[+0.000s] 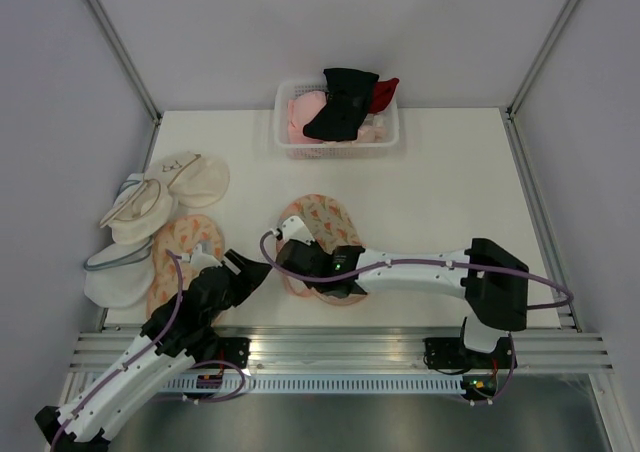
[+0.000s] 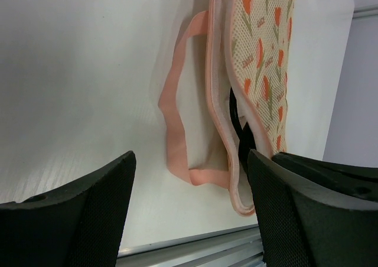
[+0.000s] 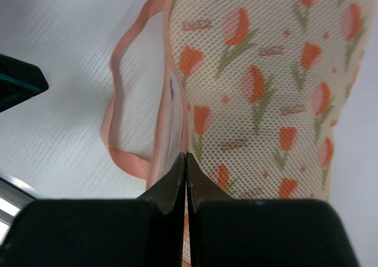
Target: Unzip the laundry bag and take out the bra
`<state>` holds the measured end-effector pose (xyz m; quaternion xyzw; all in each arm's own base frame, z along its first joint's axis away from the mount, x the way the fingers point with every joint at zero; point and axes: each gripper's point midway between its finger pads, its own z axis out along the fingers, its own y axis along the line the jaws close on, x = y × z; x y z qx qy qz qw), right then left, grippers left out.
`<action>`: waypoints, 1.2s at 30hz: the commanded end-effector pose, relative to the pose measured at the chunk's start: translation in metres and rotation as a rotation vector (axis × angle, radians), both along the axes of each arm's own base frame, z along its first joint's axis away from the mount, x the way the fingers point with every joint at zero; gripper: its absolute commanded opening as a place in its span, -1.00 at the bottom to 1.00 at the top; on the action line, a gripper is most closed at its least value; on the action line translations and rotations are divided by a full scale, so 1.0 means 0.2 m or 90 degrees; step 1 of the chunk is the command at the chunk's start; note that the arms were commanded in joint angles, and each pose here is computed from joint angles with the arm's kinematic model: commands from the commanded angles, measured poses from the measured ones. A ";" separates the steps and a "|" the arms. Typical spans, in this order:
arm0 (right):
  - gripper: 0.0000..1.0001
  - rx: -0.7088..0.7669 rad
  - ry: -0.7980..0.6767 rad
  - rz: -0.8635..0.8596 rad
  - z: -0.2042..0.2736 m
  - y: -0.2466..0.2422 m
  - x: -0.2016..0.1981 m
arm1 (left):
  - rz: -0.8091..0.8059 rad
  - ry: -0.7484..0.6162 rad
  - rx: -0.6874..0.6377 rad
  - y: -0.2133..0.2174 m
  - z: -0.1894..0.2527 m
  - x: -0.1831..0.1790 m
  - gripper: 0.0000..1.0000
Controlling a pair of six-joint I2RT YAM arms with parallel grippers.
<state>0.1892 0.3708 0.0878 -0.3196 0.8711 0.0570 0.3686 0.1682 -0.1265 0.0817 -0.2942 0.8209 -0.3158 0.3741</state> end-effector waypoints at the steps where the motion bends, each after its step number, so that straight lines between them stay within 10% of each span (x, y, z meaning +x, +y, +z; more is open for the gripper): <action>1: -0.99 0.045 -0.066 -0.091 0.23 -0.16 0.13 | -0.003 -0.007 0.002 0.00 0.01 0.00 0.61; 13: -0.99 0.100 -0.098 -0.519 0.38 -1.33 0.54 | -0.127 -0.051 0.002 -0.20 0.12 0.05 0.62; 21: -0.05 0.152 0.025 -0.227 0.29 -0.92 0.39 | -0.096 -0.034 0.012 -0.20 0.10 0.10 0.61; 36: 0.15 0.121 0.083 0.025 0.11 -0.20 0.01 | 0.040 0.024 -0.003 -0.03 0.00 0.07 0.61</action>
